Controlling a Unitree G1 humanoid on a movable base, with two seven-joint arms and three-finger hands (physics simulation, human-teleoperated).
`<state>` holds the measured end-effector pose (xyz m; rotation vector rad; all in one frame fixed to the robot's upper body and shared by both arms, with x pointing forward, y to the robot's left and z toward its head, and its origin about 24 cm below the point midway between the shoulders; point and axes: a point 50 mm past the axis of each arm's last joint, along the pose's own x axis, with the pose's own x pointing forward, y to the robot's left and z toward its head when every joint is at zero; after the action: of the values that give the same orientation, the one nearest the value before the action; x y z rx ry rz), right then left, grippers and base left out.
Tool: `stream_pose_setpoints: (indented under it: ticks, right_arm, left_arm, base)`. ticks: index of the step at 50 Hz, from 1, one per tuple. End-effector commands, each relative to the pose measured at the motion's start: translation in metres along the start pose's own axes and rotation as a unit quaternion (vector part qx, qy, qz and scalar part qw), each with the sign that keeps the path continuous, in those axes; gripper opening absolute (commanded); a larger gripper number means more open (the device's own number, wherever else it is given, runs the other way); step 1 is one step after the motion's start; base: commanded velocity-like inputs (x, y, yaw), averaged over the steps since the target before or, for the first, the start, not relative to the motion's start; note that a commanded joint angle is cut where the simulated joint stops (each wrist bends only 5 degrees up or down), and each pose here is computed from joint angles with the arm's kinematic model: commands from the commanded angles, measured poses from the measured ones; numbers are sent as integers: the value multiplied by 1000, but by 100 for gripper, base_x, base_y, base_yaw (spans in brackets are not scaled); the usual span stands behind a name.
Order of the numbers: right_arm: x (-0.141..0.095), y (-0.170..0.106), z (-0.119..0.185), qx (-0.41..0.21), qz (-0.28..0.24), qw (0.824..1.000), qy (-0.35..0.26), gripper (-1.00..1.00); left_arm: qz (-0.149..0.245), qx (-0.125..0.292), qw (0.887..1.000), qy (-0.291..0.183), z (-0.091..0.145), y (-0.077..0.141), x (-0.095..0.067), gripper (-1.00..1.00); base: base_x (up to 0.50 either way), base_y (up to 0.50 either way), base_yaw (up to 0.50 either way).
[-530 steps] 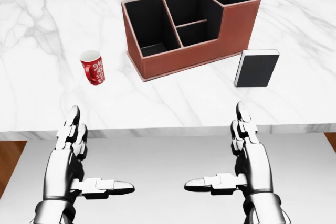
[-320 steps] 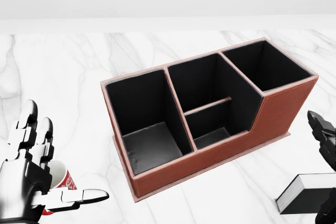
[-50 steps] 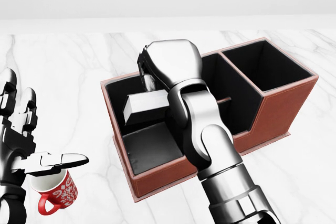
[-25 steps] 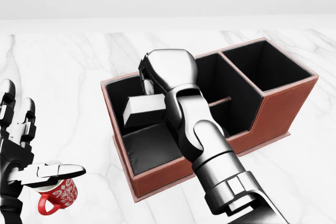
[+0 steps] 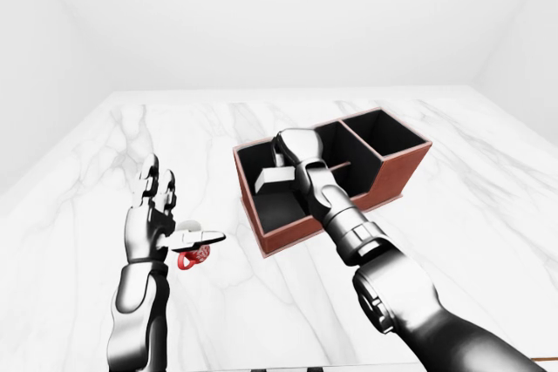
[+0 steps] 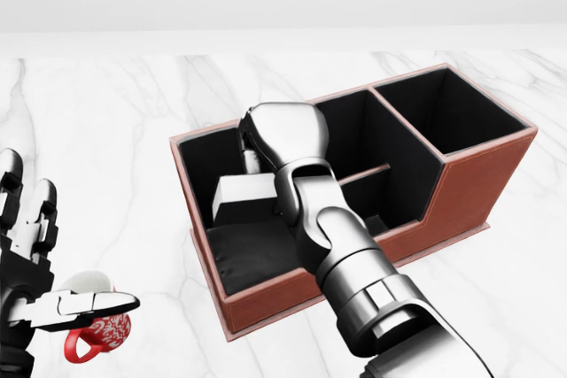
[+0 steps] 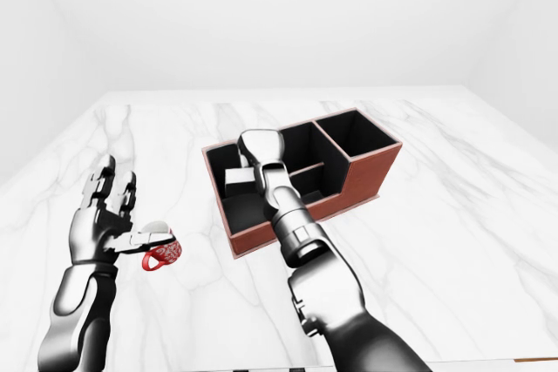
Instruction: Pick up the book and place it in the left compartment of the caddy.
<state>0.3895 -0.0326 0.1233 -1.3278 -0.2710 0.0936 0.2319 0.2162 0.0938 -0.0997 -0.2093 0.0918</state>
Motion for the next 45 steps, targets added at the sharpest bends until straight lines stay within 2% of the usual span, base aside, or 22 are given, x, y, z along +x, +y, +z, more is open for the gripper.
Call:
stream_pose_setpoints:
  ticks: [1, 45]
  right_arm:
    - [1, 5, -2, -8, -13, 1000, 9, -100]
    - [-13, 36, -9, -19, 33, 999, 34, -100]
  left_arm:
    - [1, -2, 1000, 1, -3, 3, -3, 100]
    - [4, -15, 1000, 2, -10, 14, -4, 100]
  base:
    - [0, 0, 0]
    - [0, 0, 0]
